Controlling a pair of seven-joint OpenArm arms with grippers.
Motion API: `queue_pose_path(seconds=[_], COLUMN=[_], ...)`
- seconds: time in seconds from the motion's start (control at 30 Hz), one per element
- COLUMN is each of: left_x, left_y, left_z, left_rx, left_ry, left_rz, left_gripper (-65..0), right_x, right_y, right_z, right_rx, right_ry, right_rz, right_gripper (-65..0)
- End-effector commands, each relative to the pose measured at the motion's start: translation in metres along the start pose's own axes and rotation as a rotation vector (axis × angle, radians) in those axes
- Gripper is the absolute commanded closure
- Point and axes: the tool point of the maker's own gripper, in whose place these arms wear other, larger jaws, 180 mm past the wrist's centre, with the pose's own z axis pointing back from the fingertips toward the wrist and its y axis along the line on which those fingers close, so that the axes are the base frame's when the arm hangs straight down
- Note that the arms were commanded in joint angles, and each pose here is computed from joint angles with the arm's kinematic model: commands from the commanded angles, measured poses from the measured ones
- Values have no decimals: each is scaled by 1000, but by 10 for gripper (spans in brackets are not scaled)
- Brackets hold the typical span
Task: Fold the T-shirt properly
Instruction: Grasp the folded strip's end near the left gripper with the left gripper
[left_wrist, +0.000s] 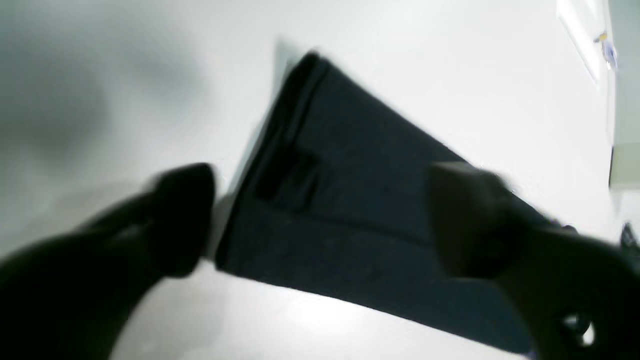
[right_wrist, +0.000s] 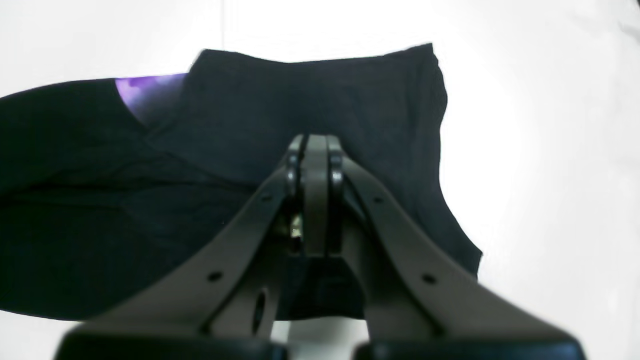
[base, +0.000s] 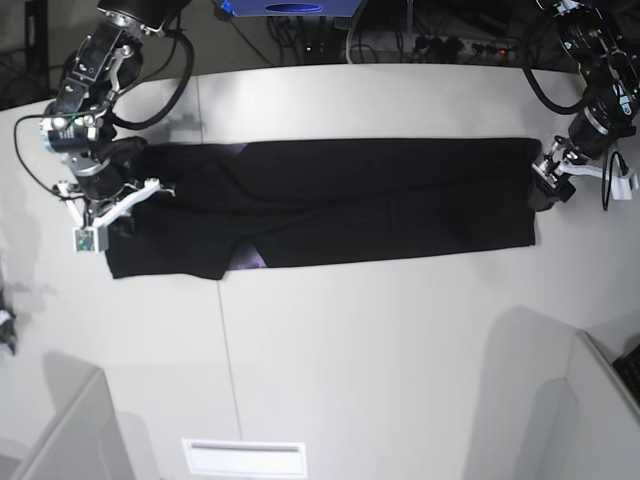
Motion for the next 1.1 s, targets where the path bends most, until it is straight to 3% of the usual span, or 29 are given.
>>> queue_pose_path(seconds=[0.0,0.2,0.37,0.5,0.63,0.83,1.07], left_x=[10,10,-11,-18,-25,-32,-3], left_y=[-4,11,3,2,12,27,34], left_z=[1,-21,-45,-53,-58,-60,-54], left_rx=[-22,-3,75,94,110,138,159], left_ry=[-27,-2,95,120,148,178,85], left_rz=[-8,49,-136,-168,-140,-109,-156], left_gripper=[-650,-647,-627,-583,-429,0,0], right_x=[13,5,5,4,3,5,4], right_y=[-1,-1,-1,2,3,4,4], right_z=[3,5,5,4,5,6,5], right_rx=[2,1,1,5,8,7,7], right_ry=[-50,-32,-30,-30,-30,-35,-34], right_rz=[7,7,7,-4,-9,-8,-8], right_gripper=[0,0,0,0,0,0,0])
